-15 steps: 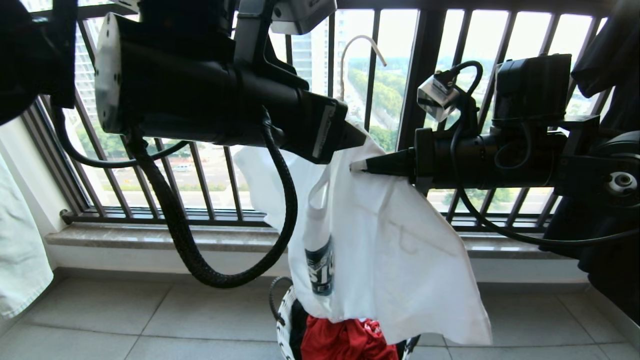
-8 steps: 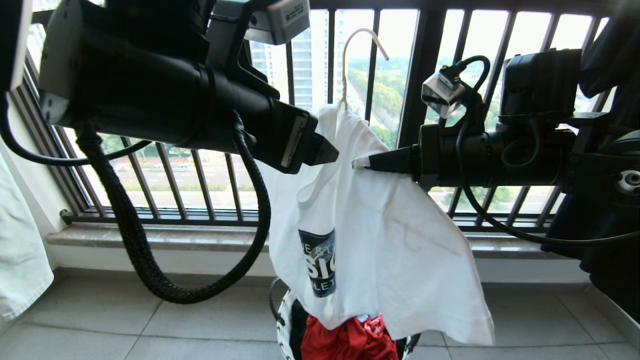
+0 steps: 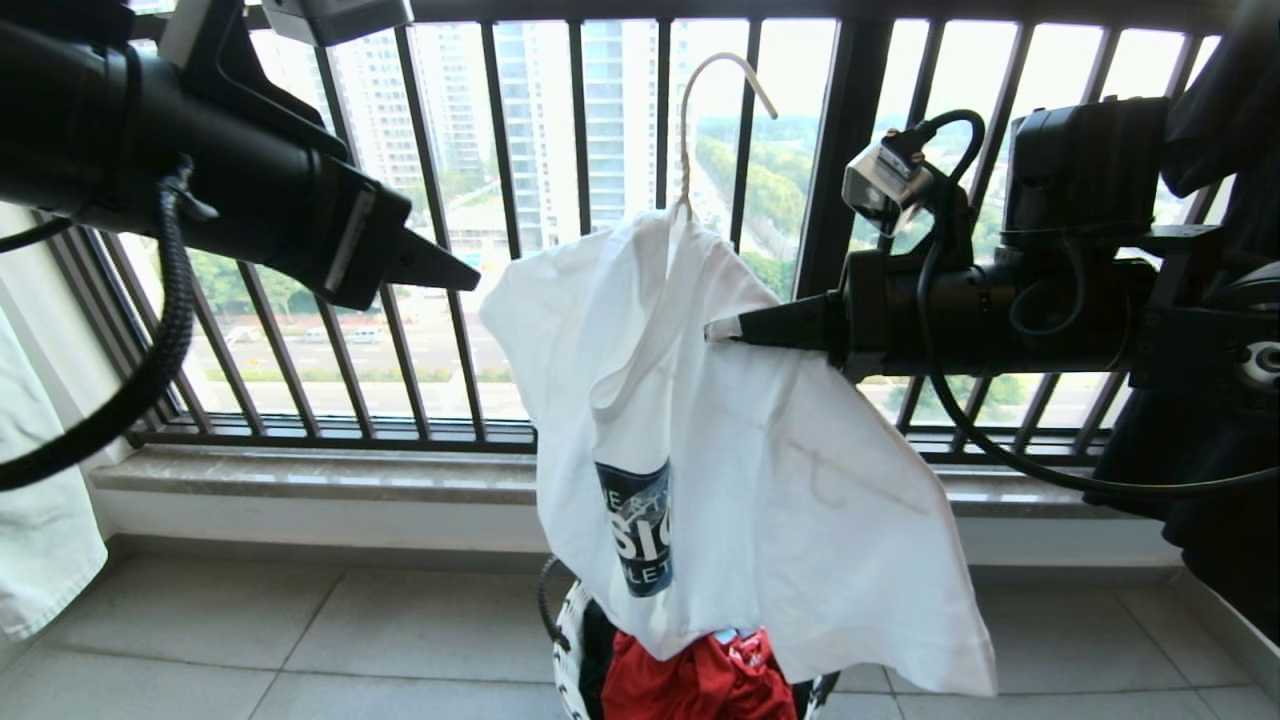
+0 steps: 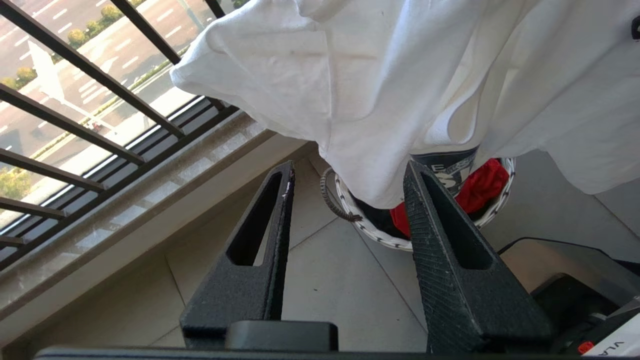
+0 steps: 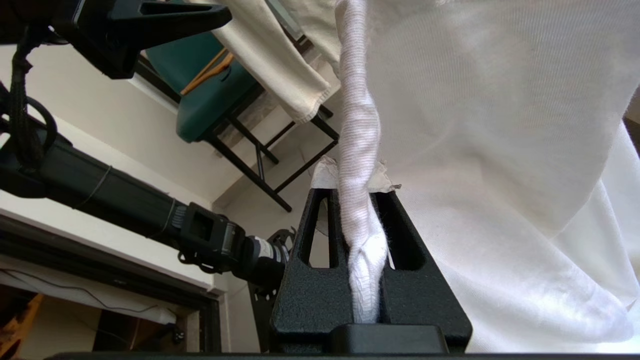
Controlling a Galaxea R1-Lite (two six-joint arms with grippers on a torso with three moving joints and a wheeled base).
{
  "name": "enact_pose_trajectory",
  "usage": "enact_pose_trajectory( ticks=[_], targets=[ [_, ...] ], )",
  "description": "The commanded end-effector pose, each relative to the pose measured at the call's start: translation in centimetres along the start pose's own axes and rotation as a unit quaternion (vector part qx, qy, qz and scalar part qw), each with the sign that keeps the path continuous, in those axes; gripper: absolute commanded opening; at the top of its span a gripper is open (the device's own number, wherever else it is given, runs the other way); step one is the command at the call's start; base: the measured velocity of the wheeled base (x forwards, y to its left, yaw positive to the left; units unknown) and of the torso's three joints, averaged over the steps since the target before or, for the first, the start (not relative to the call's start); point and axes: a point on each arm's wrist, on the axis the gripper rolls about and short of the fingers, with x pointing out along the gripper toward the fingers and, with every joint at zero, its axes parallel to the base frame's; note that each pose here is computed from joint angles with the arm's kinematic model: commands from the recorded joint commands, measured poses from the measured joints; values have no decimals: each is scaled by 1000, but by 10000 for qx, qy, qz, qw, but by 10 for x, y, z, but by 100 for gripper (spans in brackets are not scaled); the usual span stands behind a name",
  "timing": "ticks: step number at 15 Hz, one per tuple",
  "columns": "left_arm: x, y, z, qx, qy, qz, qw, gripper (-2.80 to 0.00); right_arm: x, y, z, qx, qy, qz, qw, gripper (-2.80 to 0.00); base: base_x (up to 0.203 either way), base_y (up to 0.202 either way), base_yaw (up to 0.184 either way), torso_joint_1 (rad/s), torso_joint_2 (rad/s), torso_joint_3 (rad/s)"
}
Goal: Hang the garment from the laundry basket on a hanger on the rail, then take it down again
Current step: Hang the clothes on the clothes rack, then hang the clothes rack on the clothesline
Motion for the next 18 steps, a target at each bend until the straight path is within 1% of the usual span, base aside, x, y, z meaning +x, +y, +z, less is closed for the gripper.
enact_pose_trajectory(
  ticks=[1, 2, 4, 6, 7, 9, 10, 12, 13, 14, 16, 18],
  targets=[
    [6, 26, -2, 250, 7, -149, 9996, -280, -3, 0, 4, -27, 24, 149, 9999, -280, 0, 0, 0, 0, 0, 0],
    [10, 29, -3, 361, 71, -177, 9992, -280, -6, -1, 7, -57, -12, 164, 9998, -280, 0, 0, 0, 0, 0, 0],
    [17, 42, -7, 658, 164, -72, 9977, -280, -2, -5, 12, -74, 32, 282, 9996, -280, 0, 0, 0, 0, 0, 0],
    [16, 54, -10, 842, -45, -462, 9954, -280, 6, -12, 15, -96, 165, 503, 9986, -280, 0, 0, 0, 0, 0, 0],
    [16, 58, -12, 989, -129, -608, 9932, -280, 8, -14, 17, -143, 213, 623, 9977, -280, 0, 0, 0, 0, 0, 0],
    [19, 59, -13, 1016, -177, -791, 9915, -280, 11, -17, 14, -24, 449, 713, 9964, -280, 0, 0, 0, 0, 0, 0],
    [22, 59, -14, 1041, -188, -880, 9905, -280, 13, -21, 11, -69, 557, 770, 9954, -280, 0, 0, 0, 0, 0, 0],
    [28, 58, -14, 1253, -206, -999, 9869, -280, 15, -21, 10, -190, 625, 849, 9942, -280, 0, 0, 0, 0, 0, 0],
    [29, 57, -13, 1291, -232, -1025, 9860, -280, 16, -22, 9, -198, 669, 921, 9933, -280, 0, 0, 0, 0, 0, 0],
    [33, 58, -14, 1294, -217, -1079, 9855, -280, 17, -23, 8, -179, 707, 969, 9926, -280, 0, 0, 0, 0, 0, 0],
    [40, 57, -16, 1262, -295, -1414, 9814, -280, 22, -26, 5, -116, 775, 984, 9921, -280, 0, 0, 0, 0, 0, 0],
    [43, 58, -16, 1302, -339, -1537, 9789, -280, 27, -26, 0, -89, 851, 1019, 9911, -280, 0, 0, 0, 0, 0, 0]
  ],
)
